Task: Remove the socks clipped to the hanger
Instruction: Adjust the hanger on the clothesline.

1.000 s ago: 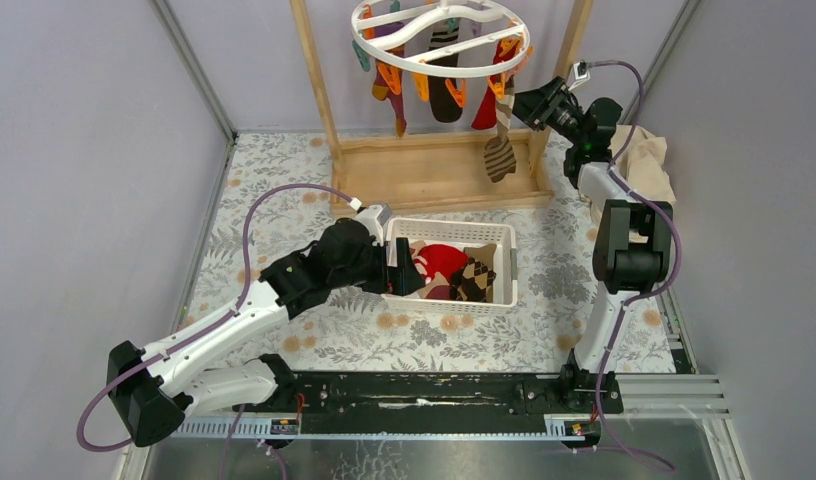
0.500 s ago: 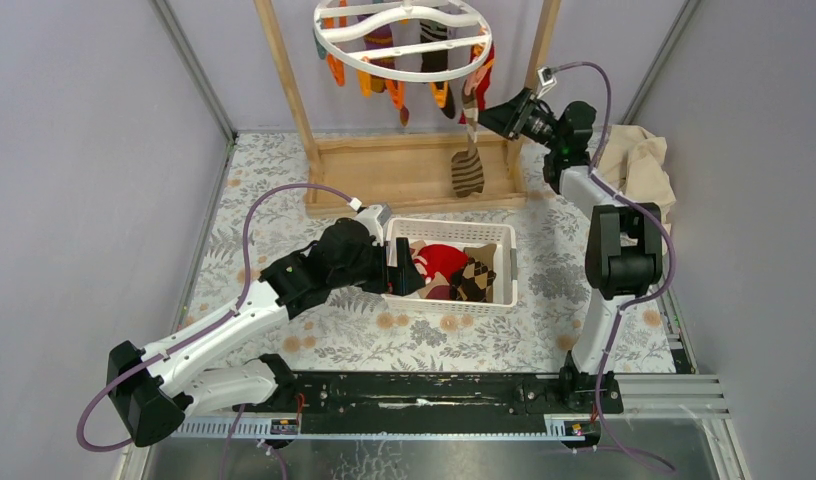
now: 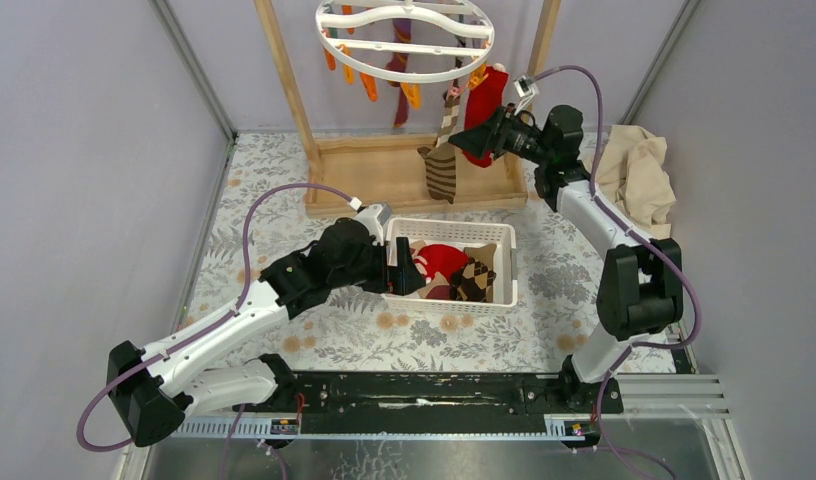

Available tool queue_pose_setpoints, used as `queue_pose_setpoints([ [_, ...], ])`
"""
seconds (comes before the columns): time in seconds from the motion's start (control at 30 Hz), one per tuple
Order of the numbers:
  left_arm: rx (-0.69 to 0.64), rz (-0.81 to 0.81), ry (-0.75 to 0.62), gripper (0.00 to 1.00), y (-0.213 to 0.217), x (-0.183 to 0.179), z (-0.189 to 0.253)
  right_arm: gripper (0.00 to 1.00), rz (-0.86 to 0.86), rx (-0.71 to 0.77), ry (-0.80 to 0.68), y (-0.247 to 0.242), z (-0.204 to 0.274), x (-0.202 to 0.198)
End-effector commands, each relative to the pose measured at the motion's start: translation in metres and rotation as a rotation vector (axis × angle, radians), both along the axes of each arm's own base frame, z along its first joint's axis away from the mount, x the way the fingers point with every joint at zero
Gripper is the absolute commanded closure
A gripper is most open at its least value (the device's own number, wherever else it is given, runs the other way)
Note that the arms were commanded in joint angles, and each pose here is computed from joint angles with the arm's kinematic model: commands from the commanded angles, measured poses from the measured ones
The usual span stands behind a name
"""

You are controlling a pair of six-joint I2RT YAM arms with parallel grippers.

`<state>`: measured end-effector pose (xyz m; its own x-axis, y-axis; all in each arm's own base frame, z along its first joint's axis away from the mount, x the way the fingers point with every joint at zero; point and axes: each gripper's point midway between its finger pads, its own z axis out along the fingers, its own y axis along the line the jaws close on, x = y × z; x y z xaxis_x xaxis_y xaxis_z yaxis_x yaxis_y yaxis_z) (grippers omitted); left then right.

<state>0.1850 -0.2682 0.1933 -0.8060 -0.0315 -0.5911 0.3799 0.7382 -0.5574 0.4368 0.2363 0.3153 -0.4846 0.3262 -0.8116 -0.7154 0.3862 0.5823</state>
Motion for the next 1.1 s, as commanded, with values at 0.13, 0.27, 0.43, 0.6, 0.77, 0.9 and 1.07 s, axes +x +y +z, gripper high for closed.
queue_pose_setpoints([
  [0.13,-0.044,-0.013,-0.031,0.01,-0.005,-0.001,0.010,0.25,-0.053,-0.094,-0.076,0.020,0.009,0.001],
  [0.27,-0.040,-0.013,-0.030,0.01,-0.003,-0.002,0.009,0.26,-0.070,-0.095,-0.108,0.021,0.021,-0.009],
  [0.43,-0.039,-0.011,-0.031,0.01,-0.003,-0.002,0.009,0.26,-0.210,-0.150,-0.147,-0.005,0.028,-0.023],
  [0.6,-0.043,-0.015,-0.027,0.01,-0.005,-0.002,0.008,0.27,-0.309,-0.182,-0.179,-0.023,0.036,-0.028],
  [0.77,-0.051,-0.016,-0.034,0.01,-0.005,-0.002,0.012,0.25,-0.354,-0.194,-0.175,-0.029,0.027,-0.006],
  [0.9,-0.050,-0.016,-0.033,0.01,-0.003,-0.003,0.013,0.21,-0.459,-0.240,-0.195,-0.040,0.009,0.031],
  [1.07,-0.042,-0.012,-0.039,0.01,0.000,-0.004,0.017,0.21,-0.612,-0.169,-0.200,-0.088,0.010,0.066],
])
